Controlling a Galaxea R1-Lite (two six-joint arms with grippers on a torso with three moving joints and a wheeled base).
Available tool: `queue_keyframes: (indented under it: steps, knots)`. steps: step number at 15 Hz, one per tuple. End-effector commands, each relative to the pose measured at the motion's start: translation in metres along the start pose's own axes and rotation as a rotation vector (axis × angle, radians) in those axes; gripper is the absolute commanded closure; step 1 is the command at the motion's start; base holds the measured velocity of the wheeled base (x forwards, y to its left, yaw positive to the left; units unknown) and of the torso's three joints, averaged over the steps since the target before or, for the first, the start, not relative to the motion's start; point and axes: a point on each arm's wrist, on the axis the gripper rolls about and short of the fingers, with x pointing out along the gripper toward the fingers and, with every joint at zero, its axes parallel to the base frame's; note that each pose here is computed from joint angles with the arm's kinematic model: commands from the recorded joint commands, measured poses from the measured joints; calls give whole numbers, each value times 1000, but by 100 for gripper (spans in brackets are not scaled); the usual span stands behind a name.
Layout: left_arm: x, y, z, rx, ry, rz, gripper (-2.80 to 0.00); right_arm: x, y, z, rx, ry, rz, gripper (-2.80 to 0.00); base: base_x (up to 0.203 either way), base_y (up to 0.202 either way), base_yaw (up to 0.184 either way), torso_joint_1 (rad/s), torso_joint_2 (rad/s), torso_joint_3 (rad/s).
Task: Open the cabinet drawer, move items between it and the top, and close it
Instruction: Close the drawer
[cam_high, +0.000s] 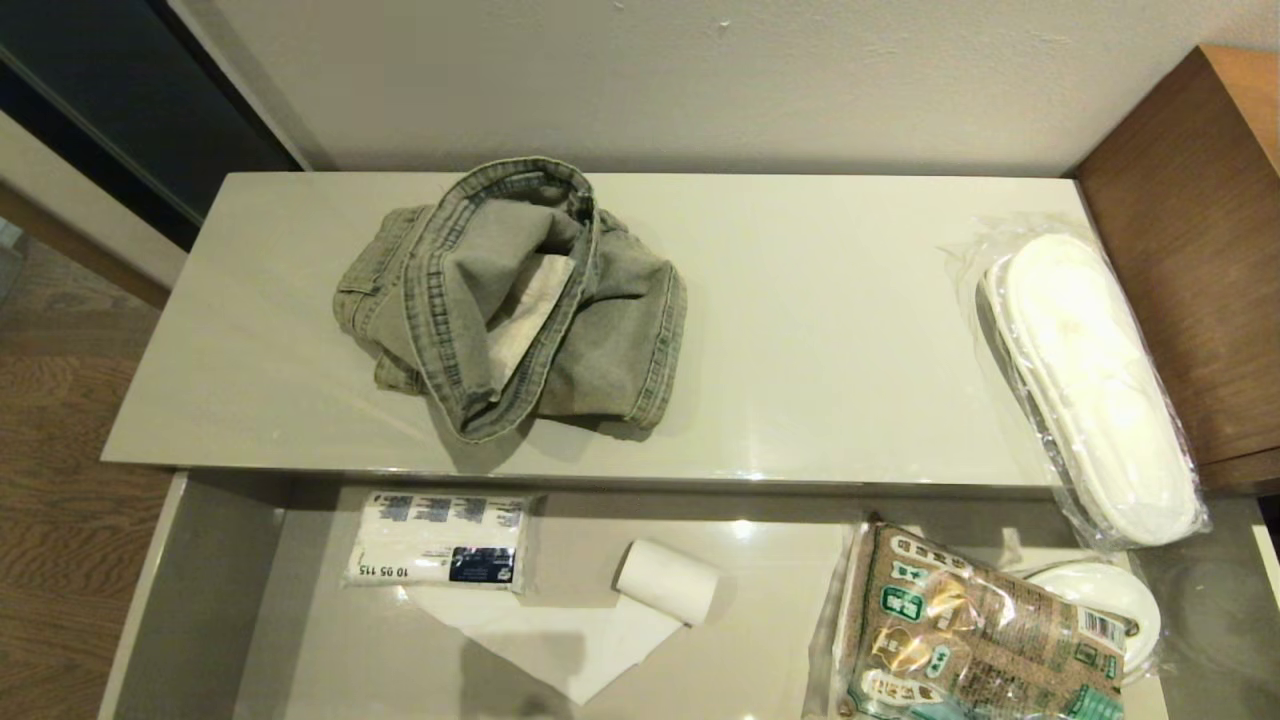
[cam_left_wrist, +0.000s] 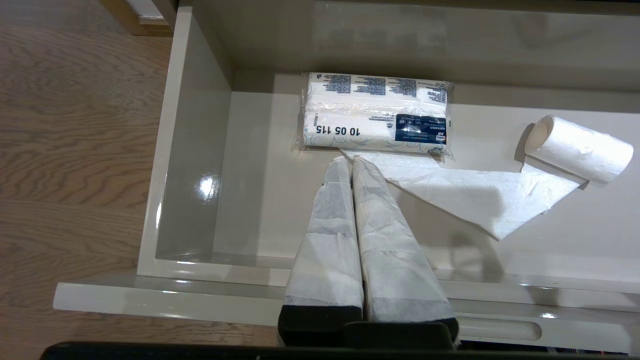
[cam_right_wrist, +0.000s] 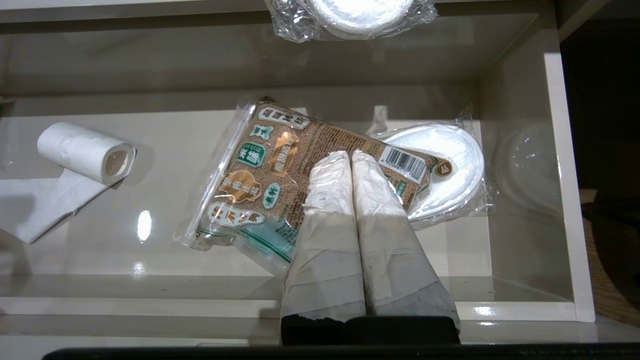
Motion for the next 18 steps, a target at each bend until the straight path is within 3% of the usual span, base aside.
queue_keyframes:
  steps: [1,18]
  knots:
    - [0,0,0,0,1,0,0,0,0,0,0,-1,0,0,0,0,0,0,0,0]
    - [0,0,0,0,1,0,0,0,0,0,0,-1,0,0,0,0,0,0,0,0]
